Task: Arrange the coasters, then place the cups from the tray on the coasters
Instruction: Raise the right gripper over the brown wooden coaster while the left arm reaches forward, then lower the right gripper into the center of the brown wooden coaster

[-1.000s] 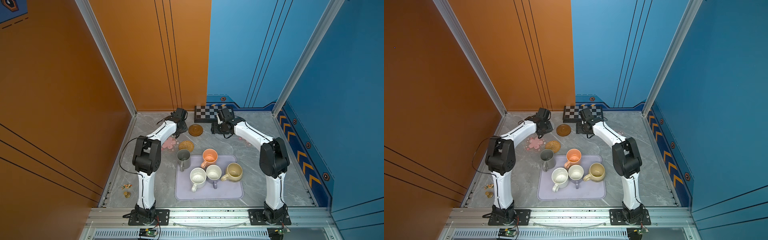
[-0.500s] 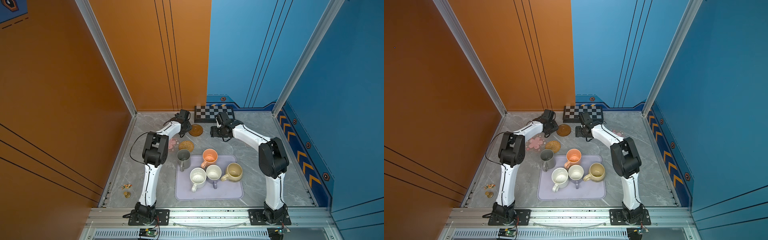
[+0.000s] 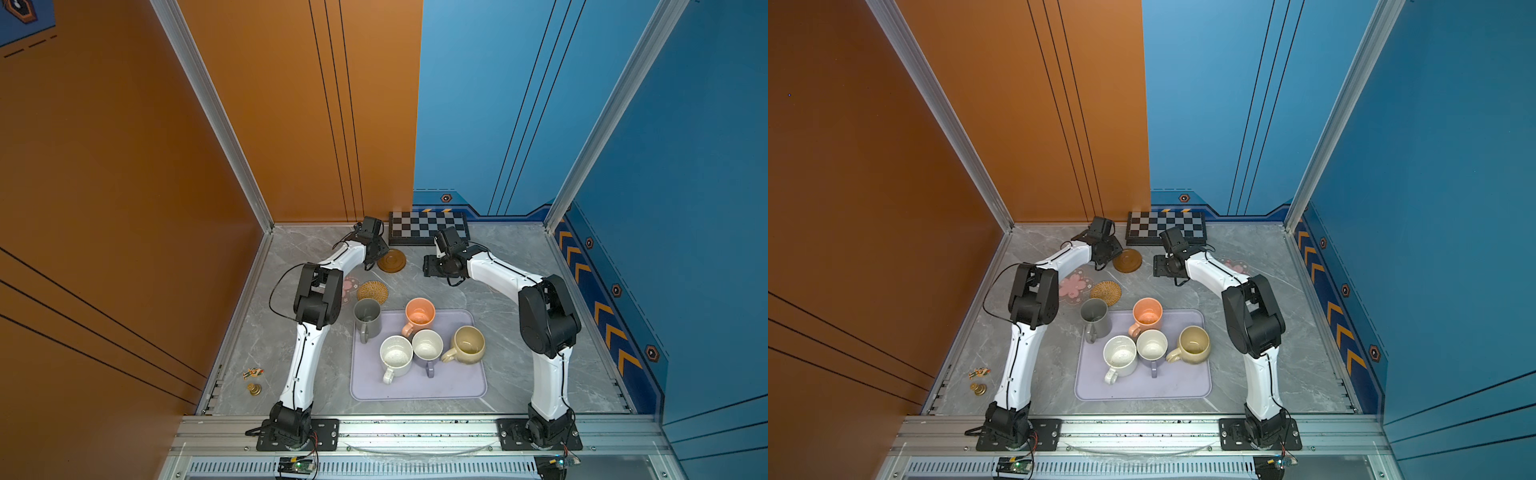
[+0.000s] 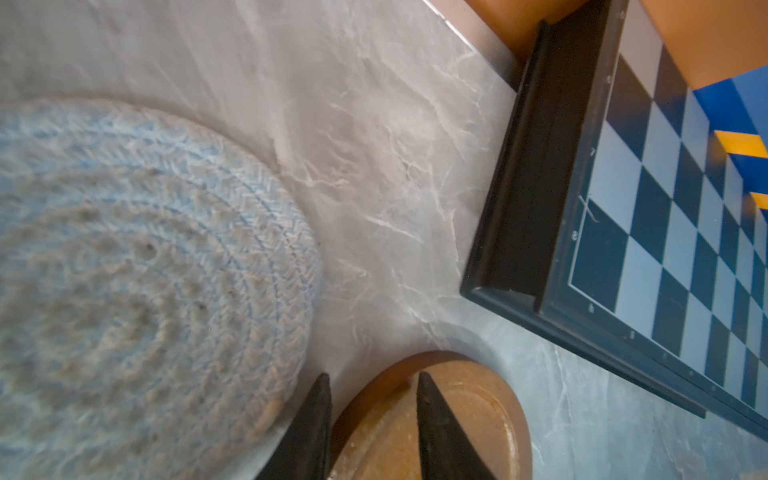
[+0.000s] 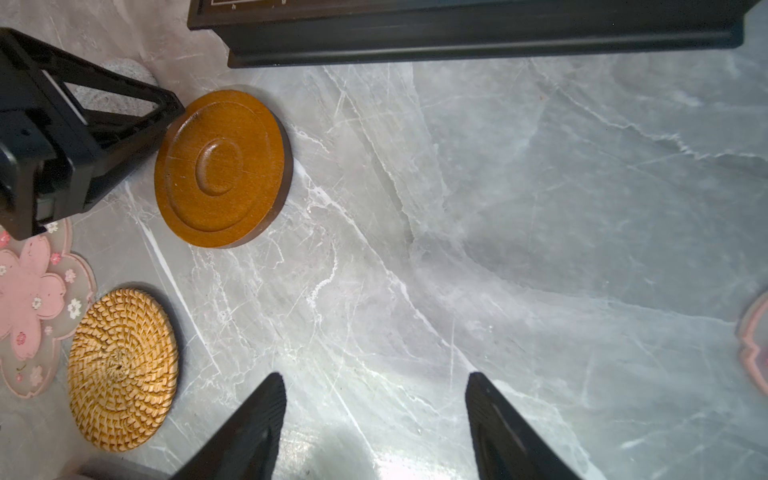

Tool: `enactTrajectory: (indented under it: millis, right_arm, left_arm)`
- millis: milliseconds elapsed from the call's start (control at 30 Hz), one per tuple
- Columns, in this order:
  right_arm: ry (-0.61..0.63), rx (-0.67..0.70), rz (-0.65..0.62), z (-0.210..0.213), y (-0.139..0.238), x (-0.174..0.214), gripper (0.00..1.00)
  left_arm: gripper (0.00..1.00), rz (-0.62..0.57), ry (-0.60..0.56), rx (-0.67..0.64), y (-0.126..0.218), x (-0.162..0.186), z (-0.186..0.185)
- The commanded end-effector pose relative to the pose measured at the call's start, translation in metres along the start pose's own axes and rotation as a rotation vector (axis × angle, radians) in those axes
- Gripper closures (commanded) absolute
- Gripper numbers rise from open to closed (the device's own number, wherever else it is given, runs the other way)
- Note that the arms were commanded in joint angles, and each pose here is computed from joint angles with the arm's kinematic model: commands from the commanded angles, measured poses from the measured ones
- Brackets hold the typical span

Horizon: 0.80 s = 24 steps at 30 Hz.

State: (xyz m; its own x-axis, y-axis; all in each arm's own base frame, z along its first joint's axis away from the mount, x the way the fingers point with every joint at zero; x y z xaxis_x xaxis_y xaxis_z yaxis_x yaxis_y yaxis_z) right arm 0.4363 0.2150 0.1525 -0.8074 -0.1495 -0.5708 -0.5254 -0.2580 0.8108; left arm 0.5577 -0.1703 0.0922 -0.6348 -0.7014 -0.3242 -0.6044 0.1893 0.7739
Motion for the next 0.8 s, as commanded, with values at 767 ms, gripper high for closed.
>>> enactTrajectory:
  millis: [767]
  right_arm:
    - [-0.051,0.050,-0.012,-0.010,-0.039,0.000,0.31]
  left_arm:
    - [0.64,0.228,-0.185,0.102,0.040,0.062,-0.024]
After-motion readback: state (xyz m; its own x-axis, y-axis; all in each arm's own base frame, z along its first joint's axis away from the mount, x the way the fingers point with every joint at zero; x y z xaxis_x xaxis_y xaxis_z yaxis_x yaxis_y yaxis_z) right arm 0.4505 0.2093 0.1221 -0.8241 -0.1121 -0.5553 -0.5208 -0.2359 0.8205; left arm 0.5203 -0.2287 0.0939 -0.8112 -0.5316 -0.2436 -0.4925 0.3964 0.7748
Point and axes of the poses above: each gripper's point midway between its finger pads, its own y axis back along the fingers, its own z axis along the line the jaws close on, x = y × z, the point moved 7 cm from there along y, back along the fingers, and after that the axes turned 11 degrees about y, right-handed, at the moved point
